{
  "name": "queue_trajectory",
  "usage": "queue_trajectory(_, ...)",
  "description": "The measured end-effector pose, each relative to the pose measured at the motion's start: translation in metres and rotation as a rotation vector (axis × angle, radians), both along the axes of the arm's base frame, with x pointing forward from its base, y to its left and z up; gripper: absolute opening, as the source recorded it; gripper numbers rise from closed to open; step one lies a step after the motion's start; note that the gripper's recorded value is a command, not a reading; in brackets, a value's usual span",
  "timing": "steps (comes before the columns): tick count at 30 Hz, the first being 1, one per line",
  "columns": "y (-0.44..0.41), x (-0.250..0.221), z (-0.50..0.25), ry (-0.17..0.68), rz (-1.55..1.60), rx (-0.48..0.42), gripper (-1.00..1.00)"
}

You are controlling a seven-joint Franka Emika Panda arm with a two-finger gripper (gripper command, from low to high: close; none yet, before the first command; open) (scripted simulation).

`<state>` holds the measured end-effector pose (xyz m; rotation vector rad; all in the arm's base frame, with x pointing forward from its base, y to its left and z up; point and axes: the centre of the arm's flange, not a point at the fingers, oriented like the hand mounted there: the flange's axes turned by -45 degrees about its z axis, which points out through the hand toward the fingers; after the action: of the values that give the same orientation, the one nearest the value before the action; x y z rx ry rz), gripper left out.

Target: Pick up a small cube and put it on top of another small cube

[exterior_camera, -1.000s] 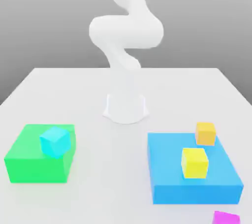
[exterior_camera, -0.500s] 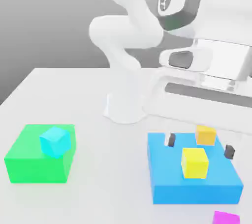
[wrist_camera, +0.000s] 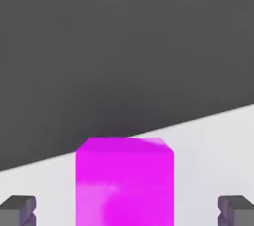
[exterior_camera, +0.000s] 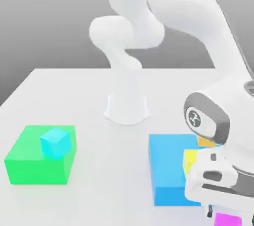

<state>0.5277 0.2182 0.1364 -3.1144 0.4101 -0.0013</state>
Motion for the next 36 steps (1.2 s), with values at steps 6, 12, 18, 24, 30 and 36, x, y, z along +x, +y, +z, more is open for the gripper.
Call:
queue_trajectory(6,0.000,0.000,-0.005,-0.001,0.000,0.002,-1.00)
queue_trajectory(12,-0.023,0.001,0.061,0.005,-0.038,-0.024,-1.00)
queue_trajectory(18,-0.138,-0.009,0.091,0.028,-0.252,-0.121,-1.00)
queue_trajectory(24,-0.253,-0.044,0.130,0.043,-0.516,-0.160,-1.00)
queue_trajectory(30,-0.344,-0.106,0.171,0.039,-0.786,-0.127,-1.00)
queue_trajectory(36,-0.400,-0.180,0.203,0.008,-1.033,-0.022,-1.00)
